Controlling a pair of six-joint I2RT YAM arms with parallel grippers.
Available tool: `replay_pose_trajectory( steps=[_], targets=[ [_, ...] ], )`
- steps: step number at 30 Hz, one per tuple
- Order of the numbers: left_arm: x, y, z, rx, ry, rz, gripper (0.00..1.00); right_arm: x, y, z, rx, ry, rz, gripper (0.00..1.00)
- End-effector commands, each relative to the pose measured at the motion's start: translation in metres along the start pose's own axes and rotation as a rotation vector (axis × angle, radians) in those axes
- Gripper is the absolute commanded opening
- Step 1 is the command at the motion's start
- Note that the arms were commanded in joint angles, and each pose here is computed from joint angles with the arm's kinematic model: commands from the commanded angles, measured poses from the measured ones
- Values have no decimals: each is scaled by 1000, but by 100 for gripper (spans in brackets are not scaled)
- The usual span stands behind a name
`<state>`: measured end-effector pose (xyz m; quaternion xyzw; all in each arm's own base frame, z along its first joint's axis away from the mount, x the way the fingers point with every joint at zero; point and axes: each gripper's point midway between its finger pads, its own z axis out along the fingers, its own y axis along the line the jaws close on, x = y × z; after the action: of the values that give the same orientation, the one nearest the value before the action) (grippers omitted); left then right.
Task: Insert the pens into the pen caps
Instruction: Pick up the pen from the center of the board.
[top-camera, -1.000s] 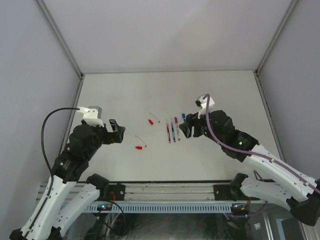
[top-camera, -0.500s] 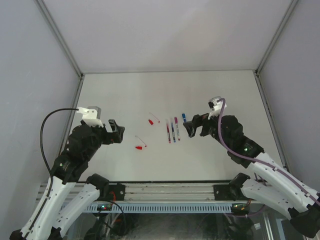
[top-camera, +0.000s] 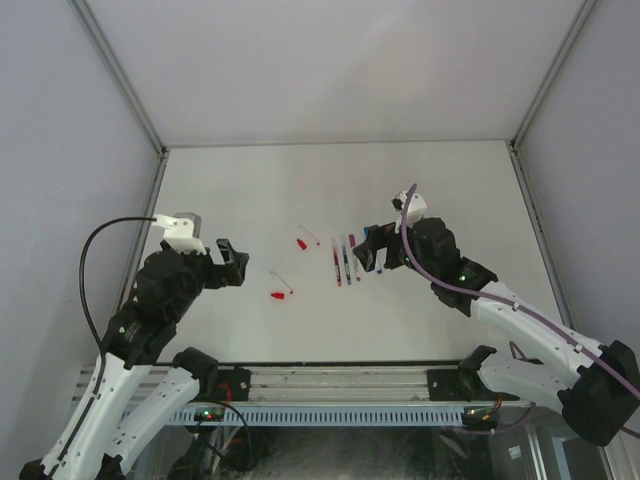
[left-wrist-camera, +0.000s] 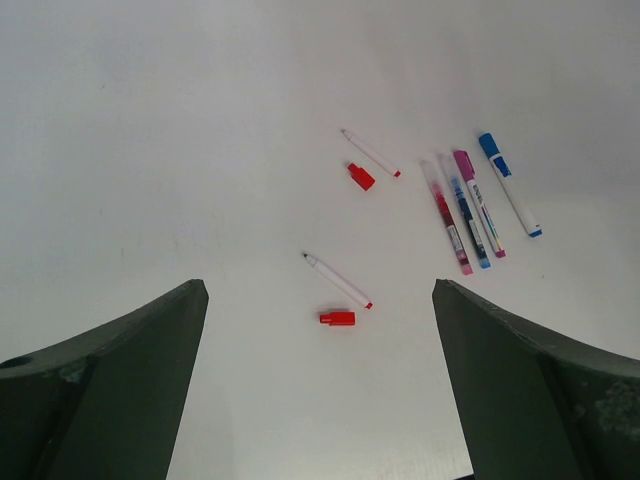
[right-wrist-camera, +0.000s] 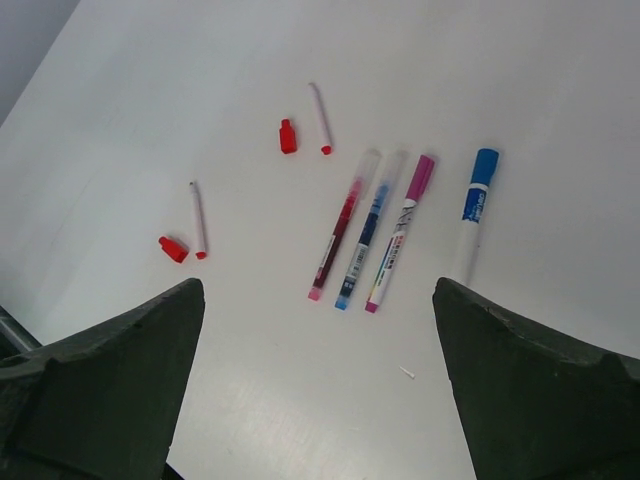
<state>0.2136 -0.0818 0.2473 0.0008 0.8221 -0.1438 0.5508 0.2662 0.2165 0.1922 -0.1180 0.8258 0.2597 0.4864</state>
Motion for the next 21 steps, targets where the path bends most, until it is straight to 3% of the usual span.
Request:
replay_pose_trajectory(
  steps=[1, 15, 21],
  targets=[
    [1, 3, 4, -9, -16, 10, 100, -28, 22, 13, -86, -56, 10, 94],
    [-12, 14, -10, -58, -100, -16, 100, 4, 63, 85, -93, 189, -61, 78],
    [-22, 27, -25, -113, -176, -50, 100, 43, 105, 117, -149, 316, -167, 60]
  ],
)
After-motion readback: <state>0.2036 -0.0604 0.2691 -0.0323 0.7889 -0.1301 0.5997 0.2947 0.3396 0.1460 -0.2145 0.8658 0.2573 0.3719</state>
